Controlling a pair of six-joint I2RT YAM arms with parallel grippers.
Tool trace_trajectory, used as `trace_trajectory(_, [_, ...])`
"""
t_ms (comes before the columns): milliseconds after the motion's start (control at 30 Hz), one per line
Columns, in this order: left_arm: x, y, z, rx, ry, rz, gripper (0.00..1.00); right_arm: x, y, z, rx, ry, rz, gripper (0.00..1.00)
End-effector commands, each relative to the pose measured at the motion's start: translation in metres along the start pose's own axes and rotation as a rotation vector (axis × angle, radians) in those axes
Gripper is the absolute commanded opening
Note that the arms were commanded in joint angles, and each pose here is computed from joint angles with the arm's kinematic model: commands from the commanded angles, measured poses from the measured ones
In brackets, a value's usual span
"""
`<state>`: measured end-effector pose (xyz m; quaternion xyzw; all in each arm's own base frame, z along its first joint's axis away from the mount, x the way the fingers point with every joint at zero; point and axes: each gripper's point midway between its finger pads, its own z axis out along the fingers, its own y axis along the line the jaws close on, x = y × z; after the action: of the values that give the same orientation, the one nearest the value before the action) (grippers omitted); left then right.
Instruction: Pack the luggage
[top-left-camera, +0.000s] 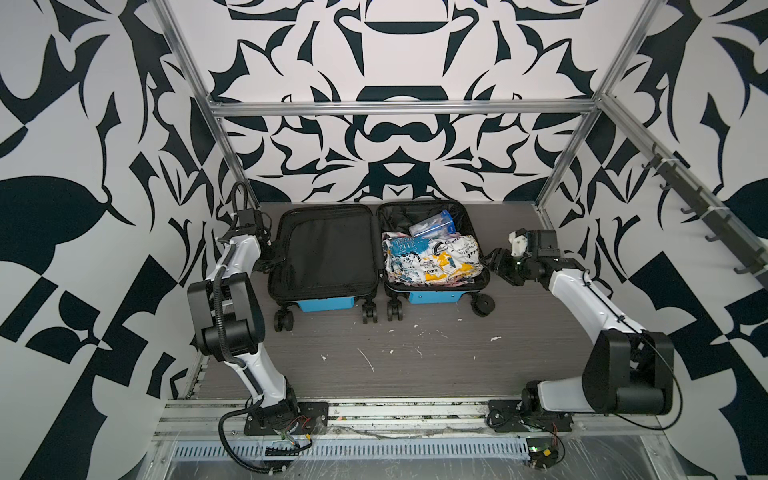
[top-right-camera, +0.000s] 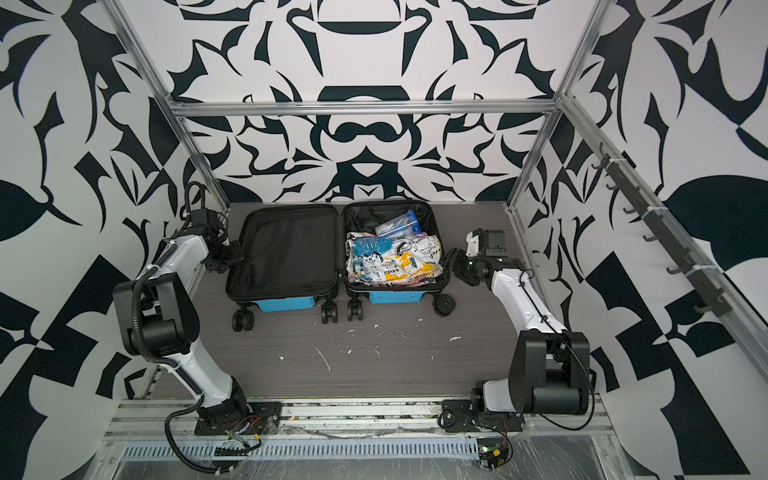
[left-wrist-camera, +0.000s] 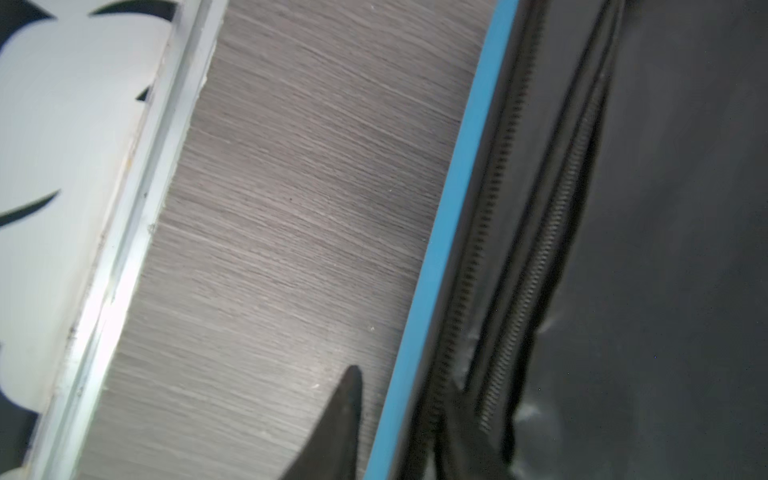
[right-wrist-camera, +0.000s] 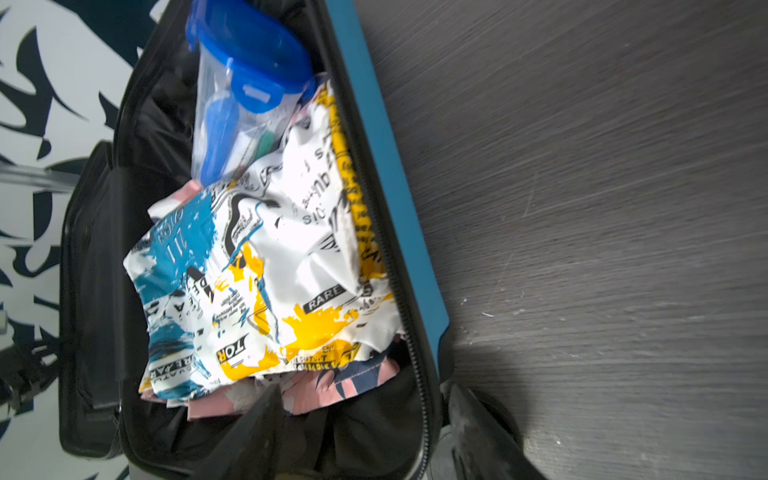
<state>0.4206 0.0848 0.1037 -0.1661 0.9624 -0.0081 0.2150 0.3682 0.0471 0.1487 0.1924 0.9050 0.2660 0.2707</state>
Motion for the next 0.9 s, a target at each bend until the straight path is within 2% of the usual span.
trace_trajectory(0, [0.007,0.003,0.002,-0.014,0.041,-0.001,0.19,-0.038,0.006,-0.016,-0.022,-0.123,0.048,0.63])
trace_trajectory(133, [0.004,-0.002,-0.001,0.007,0.032,0.0,0.02,-0.054,-0.017,-0.012,-0.026,-0.149,0.163,0.63])
trace_trajectory(167, [0.003,-0.003,-0.003,0.01,0.025,0.0,0.0,-0.057,-0.022,-0.01,-0.036,-0.151,0.194,0.63])
trace_trajectory(300, [-0.005,-0.006,-0.014,0.023,-0.009,-0.011,0.0,-0.068,-0.039,0.004,-0.067,-0.141,0.289,0.64])
trace_trajectory(500, [-0.032,-0.014,-0.055,0.054,-0.126,-0.04,0.0,-0.077,-0.047,0.033,-0.07,-0.076,0.325,0.63])
trace_trajectory(633, [-0.05,-0.027,-0.091,0.09,-0.215,-0.049,0.0,-0.072,-0.042,0.053,-0.094,-0.02,0.319,0.59])
trace_trajectory(867, [-0.068,-0.052,-0.156,0.143,-0.363,-0.037,0.0,-0.049,-0.036,0.069,-0.08,0.019,0.297,0.59])
